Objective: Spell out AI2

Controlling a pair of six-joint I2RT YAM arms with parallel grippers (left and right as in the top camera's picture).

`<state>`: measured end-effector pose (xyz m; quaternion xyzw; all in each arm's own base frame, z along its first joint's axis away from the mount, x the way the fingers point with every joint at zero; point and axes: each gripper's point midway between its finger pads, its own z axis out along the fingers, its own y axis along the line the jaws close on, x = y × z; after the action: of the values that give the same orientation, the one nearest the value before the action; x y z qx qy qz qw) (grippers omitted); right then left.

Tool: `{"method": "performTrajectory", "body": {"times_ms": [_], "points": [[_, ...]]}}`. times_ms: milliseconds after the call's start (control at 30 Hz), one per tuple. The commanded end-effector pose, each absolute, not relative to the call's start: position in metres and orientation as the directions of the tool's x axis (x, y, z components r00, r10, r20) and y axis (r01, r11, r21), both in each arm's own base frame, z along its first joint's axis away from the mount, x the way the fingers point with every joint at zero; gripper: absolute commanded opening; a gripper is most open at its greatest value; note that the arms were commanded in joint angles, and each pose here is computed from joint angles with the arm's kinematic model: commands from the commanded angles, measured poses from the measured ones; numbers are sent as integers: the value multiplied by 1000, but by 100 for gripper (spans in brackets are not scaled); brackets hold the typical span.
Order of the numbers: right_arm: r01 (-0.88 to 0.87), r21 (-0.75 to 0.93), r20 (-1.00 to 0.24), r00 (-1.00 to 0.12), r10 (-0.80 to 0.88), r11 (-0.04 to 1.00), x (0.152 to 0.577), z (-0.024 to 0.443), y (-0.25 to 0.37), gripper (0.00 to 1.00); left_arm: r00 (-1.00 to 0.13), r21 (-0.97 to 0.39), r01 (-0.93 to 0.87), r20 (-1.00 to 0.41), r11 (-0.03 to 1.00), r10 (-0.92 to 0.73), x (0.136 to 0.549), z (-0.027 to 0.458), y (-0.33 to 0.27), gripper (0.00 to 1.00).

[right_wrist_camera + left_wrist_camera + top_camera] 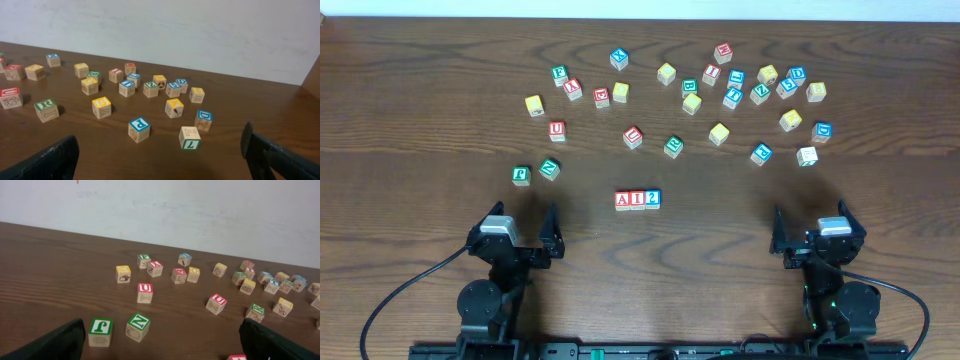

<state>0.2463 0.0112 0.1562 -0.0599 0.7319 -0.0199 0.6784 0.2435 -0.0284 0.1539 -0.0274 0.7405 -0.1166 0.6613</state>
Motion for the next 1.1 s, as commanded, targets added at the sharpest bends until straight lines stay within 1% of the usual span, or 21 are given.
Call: {"method": "performTrajectory", "body": {"times_ms": [0, 1067], "points": [[-39, -97, -992, -73, -100, 995, 246, 156, 7, 99, -172, -215, 120, -966, 969, -193, 242, 139, -31, 96], [-39, -97, -992, -73, -100, 995, 246, 156, 7, 99, -172, -215, 120, -966, 969, -193, 242, 139, -31, 96]]}}
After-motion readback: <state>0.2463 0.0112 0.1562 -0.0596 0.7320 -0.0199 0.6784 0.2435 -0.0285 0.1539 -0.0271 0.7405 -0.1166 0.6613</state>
